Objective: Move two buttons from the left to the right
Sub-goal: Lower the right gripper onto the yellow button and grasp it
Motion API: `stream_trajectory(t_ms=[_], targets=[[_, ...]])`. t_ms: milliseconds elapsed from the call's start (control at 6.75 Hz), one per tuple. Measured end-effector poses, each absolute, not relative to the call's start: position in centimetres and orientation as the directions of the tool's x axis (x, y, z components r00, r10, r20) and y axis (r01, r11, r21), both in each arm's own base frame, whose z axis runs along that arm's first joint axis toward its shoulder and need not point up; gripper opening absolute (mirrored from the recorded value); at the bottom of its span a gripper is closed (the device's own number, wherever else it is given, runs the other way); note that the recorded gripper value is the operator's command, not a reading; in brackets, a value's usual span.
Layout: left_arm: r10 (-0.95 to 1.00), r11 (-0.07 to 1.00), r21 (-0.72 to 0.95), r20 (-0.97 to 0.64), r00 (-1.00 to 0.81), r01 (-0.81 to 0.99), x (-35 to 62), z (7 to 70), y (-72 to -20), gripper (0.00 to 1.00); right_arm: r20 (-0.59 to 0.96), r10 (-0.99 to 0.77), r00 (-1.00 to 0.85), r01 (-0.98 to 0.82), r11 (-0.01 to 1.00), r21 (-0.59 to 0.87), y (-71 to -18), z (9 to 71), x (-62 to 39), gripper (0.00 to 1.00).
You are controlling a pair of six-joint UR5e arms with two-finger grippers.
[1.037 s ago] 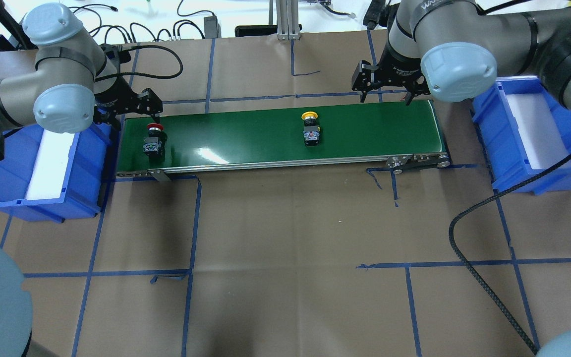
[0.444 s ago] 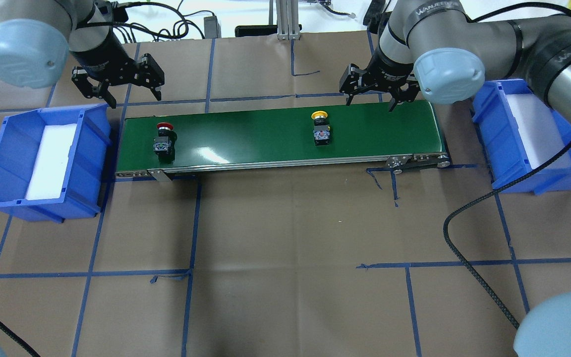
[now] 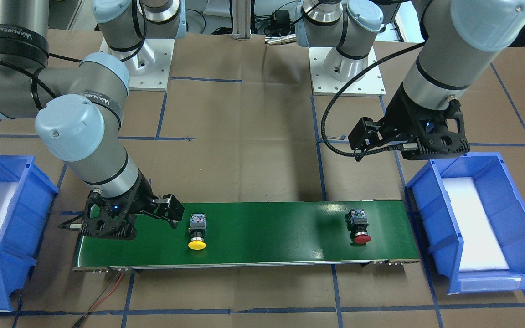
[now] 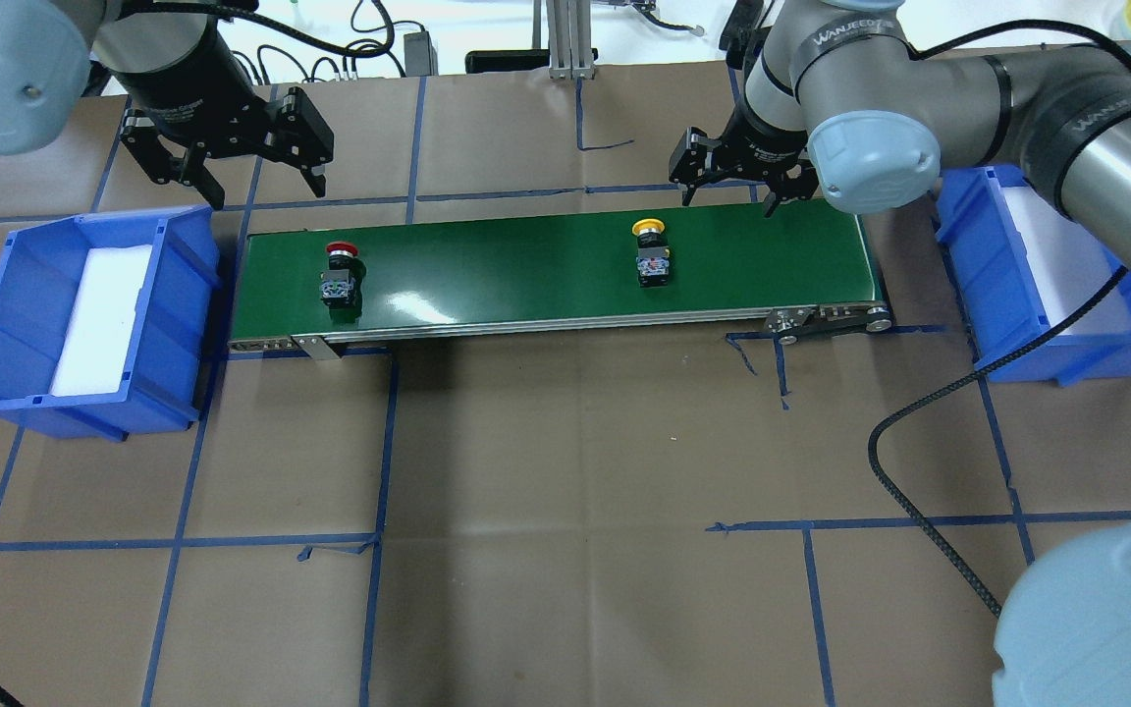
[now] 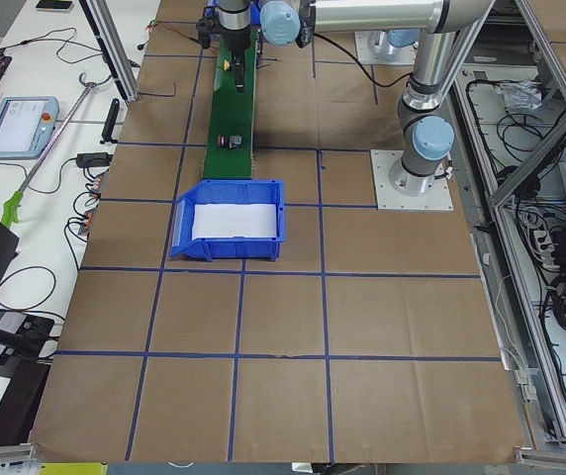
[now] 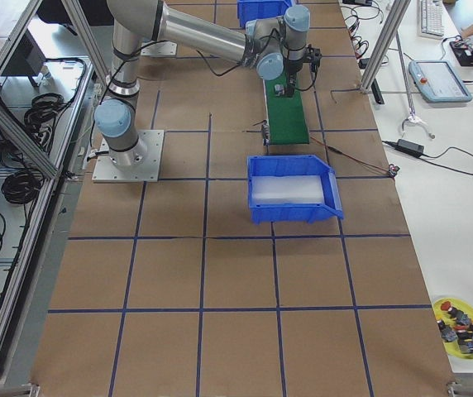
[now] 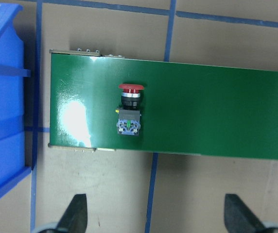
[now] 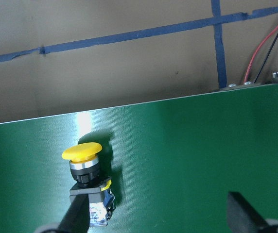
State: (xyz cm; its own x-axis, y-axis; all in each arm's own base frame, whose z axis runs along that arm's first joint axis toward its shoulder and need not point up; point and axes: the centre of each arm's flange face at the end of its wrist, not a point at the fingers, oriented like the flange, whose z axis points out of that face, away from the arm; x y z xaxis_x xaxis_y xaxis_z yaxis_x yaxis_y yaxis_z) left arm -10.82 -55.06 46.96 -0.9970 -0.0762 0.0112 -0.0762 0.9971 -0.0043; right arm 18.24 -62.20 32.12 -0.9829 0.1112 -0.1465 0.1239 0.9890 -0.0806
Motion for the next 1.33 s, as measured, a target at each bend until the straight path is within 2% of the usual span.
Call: stream_trajectory(t_ms=[593,1333], targets=[[-0.03,1.0,0.001,0.01,-0.999,-0.03,-10.5,45.6,-50.6,1.0,-0.146,0.11,-0.983,0.12,0.991,-0.057,-62.3,30.7,18.5,1.0],[-0.028,0.999,-0.023,0.011,-1.0,-0.029,-10.4,46.1,-50.5,1.0,-0.132,0.102,-0.986,0.104,0.995,-0.004,-63.2,26.6,19.3,1.0]])
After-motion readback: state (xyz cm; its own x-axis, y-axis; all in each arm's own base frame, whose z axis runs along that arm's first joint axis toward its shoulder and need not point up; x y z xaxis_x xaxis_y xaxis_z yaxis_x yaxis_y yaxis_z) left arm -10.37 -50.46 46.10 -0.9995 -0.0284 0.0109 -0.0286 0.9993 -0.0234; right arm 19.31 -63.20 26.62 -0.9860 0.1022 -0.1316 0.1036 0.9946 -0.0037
